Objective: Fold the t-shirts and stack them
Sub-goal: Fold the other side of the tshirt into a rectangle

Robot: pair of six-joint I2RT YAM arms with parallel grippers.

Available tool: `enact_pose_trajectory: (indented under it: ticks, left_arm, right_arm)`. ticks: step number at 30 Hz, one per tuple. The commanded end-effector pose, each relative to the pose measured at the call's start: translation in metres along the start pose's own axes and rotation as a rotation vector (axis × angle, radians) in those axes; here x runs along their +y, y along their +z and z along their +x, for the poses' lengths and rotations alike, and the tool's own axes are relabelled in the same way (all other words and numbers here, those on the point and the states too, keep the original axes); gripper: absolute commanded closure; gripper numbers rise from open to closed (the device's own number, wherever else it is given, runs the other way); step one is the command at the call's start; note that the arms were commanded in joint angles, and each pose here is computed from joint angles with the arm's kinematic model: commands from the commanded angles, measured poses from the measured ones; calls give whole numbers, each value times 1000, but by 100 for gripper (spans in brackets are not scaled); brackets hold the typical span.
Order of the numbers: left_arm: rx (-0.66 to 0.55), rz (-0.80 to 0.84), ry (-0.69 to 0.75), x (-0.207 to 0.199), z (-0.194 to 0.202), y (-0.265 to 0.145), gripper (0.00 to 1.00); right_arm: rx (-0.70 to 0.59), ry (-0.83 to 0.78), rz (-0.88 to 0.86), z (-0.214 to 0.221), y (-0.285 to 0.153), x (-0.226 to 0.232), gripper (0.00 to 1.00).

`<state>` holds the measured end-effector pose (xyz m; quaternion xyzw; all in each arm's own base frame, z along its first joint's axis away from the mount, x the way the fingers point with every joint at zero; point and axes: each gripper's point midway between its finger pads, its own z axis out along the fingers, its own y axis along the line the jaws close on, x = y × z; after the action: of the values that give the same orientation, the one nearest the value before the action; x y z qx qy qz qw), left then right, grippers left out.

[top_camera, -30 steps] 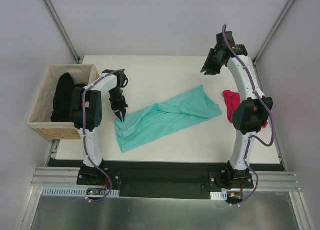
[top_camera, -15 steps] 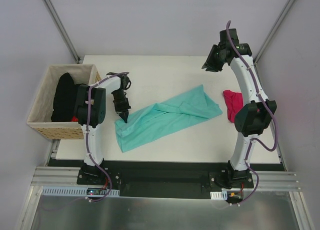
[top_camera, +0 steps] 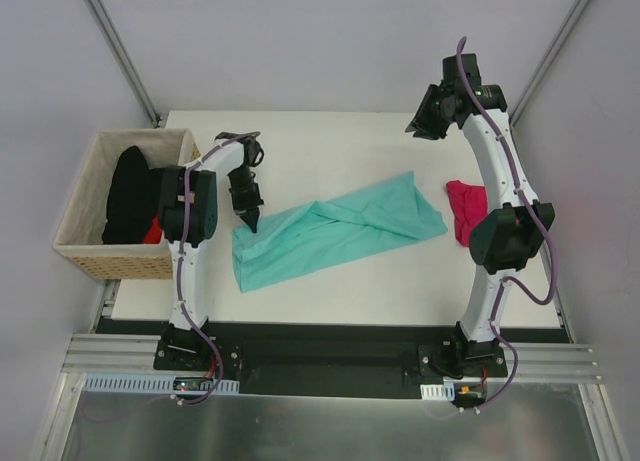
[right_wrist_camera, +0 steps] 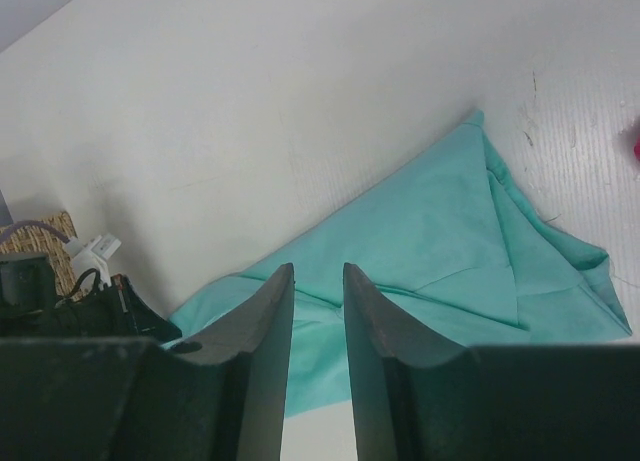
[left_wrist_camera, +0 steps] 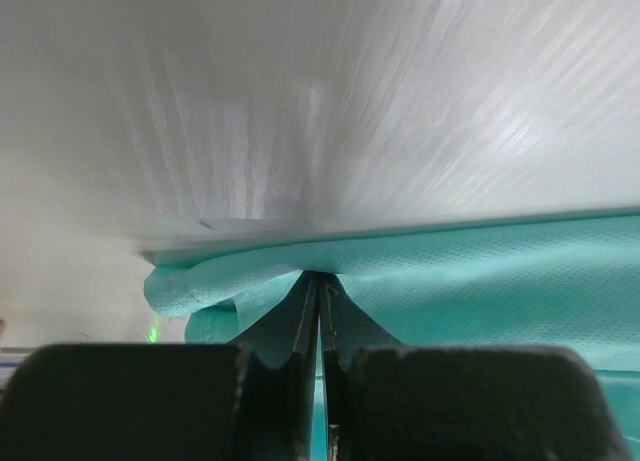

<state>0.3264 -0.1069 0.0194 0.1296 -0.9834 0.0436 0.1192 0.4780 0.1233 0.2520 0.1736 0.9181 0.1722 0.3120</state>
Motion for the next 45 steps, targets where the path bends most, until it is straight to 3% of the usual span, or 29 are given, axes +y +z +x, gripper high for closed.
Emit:
enact_pose_trajectory:
  ticks: [1,11,19,25,31,38,45]
  left_arm:
    - [-20,-7,6,9,-22,-11,100]
    - [-124,58,-53,19,-80,-52,100]
    - [-131,90,-72,19,-82,-62,100]
    - [-150,105,-76,18,-74,-73,100]
    - [-238,182,-67,4,-70,-110,100]
    - [-336,231,-57,-6,-55,-151,98]
    - [-368,240,-44,-11,-31,-168,98]
  right_arm:
    - [-99,10,-40,-25,-29,12,70]
    - [-75,11,-40,-21,-20,11,70]
    - [-72,2,-40,-20,-20,10,70]
    - [0,-8,-87,-5,-9,18,69]
    - [125,-148,-17,56,20,21,60]
    - [303,-259,-32,131,49,32,59]
    - [384,-317,-4,170,59,30,59]
